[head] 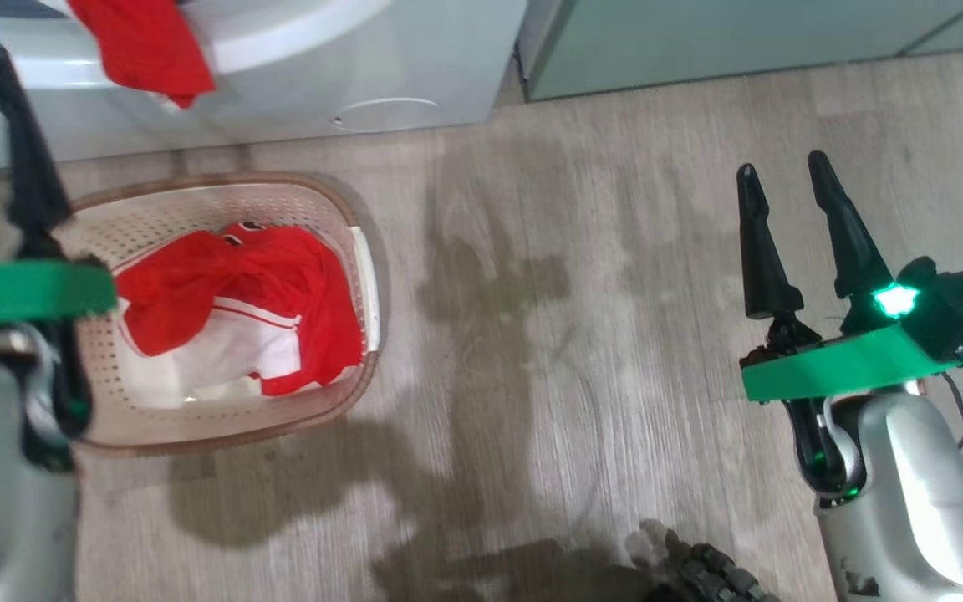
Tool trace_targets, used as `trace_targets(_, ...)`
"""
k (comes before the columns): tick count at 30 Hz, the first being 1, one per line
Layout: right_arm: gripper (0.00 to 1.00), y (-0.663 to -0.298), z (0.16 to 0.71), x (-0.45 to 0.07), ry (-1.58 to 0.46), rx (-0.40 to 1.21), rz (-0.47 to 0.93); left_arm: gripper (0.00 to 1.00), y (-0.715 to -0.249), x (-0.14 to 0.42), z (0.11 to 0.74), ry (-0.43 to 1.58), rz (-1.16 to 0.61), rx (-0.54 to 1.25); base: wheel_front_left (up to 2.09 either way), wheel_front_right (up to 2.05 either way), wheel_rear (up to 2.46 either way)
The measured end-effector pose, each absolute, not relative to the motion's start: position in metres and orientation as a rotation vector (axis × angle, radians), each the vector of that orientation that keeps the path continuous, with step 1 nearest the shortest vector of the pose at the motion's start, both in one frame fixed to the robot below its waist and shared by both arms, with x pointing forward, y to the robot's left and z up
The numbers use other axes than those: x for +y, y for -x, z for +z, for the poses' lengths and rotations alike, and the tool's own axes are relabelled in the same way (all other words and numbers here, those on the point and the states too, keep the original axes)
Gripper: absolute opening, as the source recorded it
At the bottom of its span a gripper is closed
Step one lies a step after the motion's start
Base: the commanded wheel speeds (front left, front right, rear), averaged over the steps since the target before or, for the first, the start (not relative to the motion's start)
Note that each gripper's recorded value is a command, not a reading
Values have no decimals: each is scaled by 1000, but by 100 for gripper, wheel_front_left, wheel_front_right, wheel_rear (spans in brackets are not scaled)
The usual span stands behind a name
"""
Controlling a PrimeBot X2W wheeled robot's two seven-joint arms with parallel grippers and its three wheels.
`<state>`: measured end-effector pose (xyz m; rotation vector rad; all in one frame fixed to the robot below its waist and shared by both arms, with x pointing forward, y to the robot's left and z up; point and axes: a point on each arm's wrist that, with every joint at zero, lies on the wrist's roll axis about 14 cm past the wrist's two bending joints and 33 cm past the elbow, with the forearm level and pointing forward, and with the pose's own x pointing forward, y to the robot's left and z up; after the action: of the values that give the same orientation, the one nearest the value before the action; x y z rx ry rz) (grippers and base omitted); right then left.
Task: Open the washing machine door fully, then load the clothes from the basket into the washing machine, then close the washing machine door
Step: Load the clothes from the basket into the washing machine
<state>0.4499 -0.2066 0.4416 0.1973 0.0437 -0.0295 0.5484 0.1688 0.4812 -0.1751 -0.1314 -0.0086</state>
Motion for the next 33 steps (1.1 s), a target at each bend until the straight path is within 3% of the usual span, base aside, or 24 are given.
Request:
trace_targets(9, 100, -451, 451, -195, -201, 25, 5, 100, -503, 177, 472, 176, 47, -69, 0, 0, 0)
trace_targets(19, 100, -436, 458, -186, -209, 28, 24, 100, -465, 170, 470, 133, -15, -21, 0, 0, 0)
trace_targets(33, 100, -427, 467, -183, -214, 19, 34, 100, -452, 164, 468, 134, -41, 3, 0, 0, 0)
